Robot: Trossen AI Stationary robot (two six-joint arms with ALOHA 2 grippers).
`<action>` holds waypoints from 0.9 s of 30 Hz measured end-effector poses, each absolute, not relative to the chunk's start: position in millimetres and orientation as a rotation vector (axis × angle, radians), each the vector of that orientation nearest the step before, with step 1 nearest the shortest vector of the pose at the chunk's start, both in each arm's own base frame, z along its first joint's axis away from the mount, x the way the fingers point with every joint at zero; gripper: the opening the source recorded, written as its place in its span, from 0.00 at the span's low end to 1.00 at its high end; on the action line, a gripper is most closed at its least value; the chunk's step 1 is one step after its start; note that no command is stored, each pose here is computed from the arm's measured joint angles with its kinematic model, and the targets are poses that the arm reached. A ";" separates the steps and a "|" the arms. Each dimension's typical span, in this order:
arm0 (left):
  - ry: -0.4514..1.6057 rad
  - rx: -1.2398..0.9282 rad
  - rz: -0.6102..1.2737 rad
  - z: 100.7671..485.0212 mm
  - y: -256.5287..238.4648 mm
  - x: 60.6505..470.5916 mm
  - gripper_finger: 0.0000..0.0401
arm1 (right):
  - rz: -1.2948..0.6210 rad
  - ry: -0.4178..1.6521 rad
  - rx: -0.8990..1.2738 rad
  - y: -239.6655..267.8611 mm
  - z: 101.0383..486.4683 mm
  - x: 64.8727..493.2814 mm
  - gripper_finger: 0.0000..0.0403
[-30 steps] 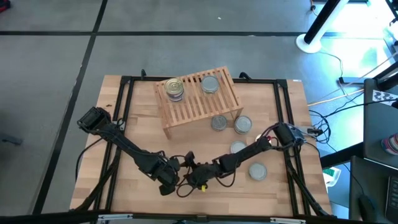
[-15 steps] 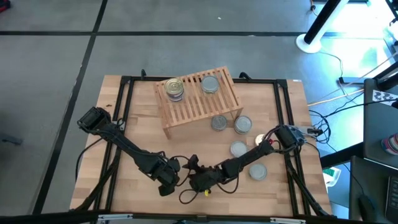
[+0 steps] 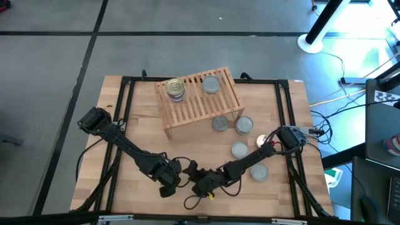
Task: Stack canned seafood by type on shelf
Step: Put the blue tuna can on the shelf aligned with the other blue tuna can
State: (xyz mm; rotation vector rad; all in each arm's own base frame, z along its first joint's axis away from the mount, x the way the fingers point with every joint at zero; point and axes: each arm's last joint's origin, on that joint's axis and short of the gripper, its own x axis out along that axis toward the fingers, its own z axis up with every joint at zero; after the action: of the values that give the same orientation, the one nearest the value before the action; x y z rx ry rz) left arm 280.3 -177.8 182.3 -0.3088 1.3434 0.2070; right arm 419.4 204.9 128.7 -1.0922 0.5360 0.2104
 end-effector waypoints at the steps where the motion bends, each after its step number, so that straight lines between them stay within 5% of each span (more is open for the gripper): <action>1: 1.344 -0.305 0.204 182.3 -177.8 280.3 0.20 | 0.203 0.524 -1.085 204.4 129.8 420.5 0.72; 27: 1.399 -0.325 0.251 166.7 -178.4 284.5 0.01 | 0.255 0.460 -1.046 208.4 131.2 422.7 0.72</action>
State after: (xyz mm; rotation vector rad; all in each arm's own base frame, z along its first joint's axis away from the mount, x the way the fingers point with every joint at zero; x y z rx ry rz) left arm 284.5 -178.4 166.7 -0.3253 1.3995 0.2511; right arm 422.7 208.4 131.2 -1.0463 0.4596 0.2553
